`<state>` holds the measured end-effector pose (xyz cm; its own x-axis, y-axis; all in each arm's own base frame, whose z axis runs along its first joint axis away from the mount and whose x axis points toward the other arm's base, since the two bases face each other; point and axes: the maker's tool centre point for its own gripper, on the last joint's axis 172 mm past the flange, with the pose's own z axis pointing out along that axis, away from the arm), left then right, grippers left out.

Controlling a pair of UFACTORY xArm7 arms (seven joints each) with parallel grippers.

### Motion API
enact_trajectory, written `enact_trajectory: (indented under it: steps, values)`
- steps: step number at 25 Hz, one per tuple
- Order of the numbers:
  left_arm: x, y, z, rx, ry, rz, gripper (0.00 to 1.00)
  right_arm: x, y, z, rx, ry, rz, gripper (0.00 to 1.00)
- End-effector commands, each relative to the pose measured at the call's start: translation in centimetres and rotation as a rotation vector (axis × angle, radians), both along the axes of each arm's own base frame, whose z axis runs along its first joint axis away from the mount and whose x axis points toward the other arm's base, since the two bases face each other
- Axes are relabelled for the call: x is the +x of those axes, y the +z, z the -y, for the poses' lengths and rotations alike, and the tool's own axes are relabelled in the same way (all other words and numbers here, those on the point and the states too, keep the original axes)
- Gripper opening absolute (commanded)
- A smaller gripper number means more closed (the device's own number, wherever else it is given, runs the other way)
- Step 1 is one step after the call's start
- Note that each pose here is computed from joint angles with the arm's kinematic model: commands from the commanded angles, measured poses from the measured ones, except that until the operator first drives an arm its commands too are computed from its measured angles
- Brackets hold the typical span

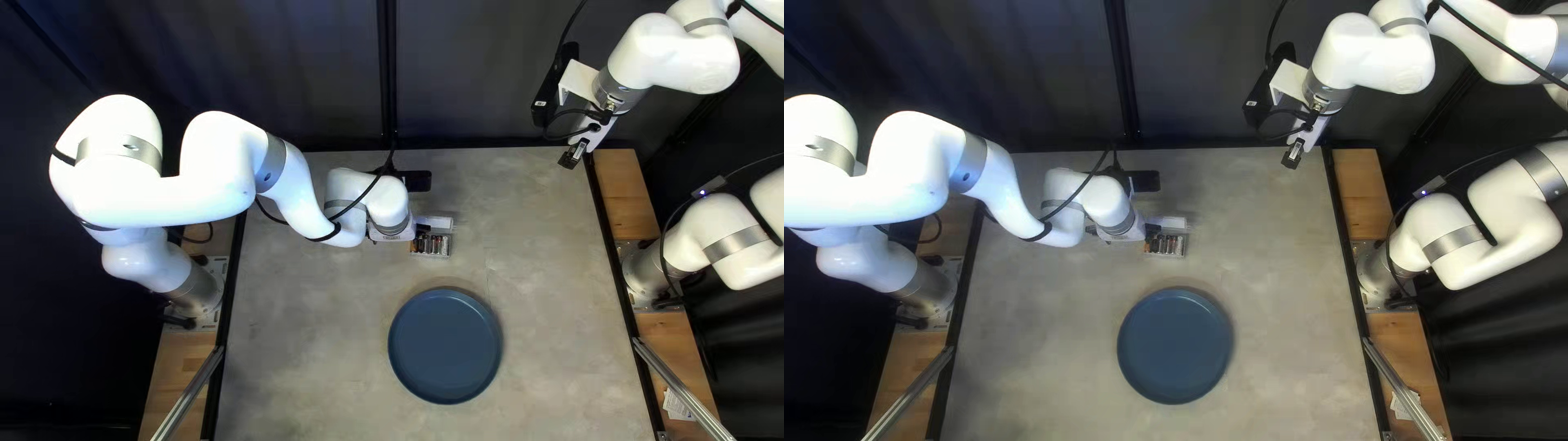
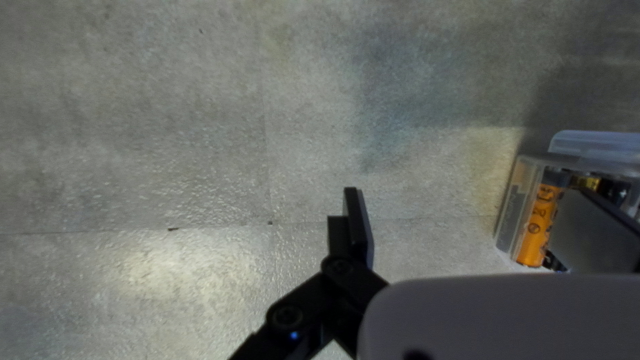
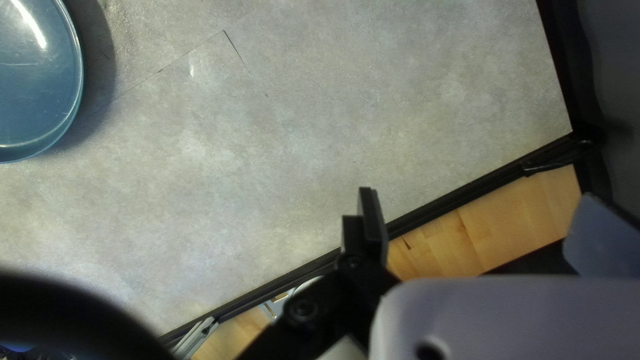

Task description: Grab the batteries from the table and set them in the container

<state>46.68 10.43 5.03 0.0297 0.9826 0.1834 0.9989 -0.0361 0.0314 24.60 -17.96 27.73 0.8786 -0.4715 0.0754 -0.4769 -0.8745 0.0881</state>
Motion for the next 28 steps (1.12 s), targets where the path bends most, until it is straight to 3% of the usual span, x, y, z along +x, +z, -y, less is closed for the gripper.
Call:
enact_trajectory:
  steps: [1, 7, 9, 11, 16, 21, 28]
  values:
    - [0.0, 0.7, 0.6, 0.007, -0.004, 0.007, 1.0, 0.0, 0.0, 0.0, 0.0, 0.0, 0.0, 1.0]
    - [0.2, 2.5, 3.4, -0.085, -0.097, 0.032, 1.0, 0.0, 0.0, 0.0, 0.0, 0.0, 0.0, 1.0]
    - [-0.4, 4.0, 5.2, -0.117, -0.207, 0.057, 1.0, 0.0, 0.0, 0.0, 0.0, 0.0, 0.0, 1.0]
    - [-1.9, 5.4, 7.3, -0.167, -0.398, 0.095, 1.0, 0.0, 0.0, 0.0, 0.0, 0.0, 0.0, 1.0]
    - [-5.1, 5.8, 11.0, -0.217, -0.786, 0.147, 1.0, 0.0, 0.0, 0.0, 0.0, 0.0, 0.0, 1.0]
    - [-6.3, 5.4, 14.1, -0.187, -1.115, 0.118, 1.0, 0.0, 0.0, 0.0, 0.0, 0.0, 0.0, 1.0]
    - [-8.6, 6.4, 17.7, -0.138, -1.294, -0.022, 1.0, 0.0, 0.0, 0.0, 0.0, 0.0, 0.0, 1.0]
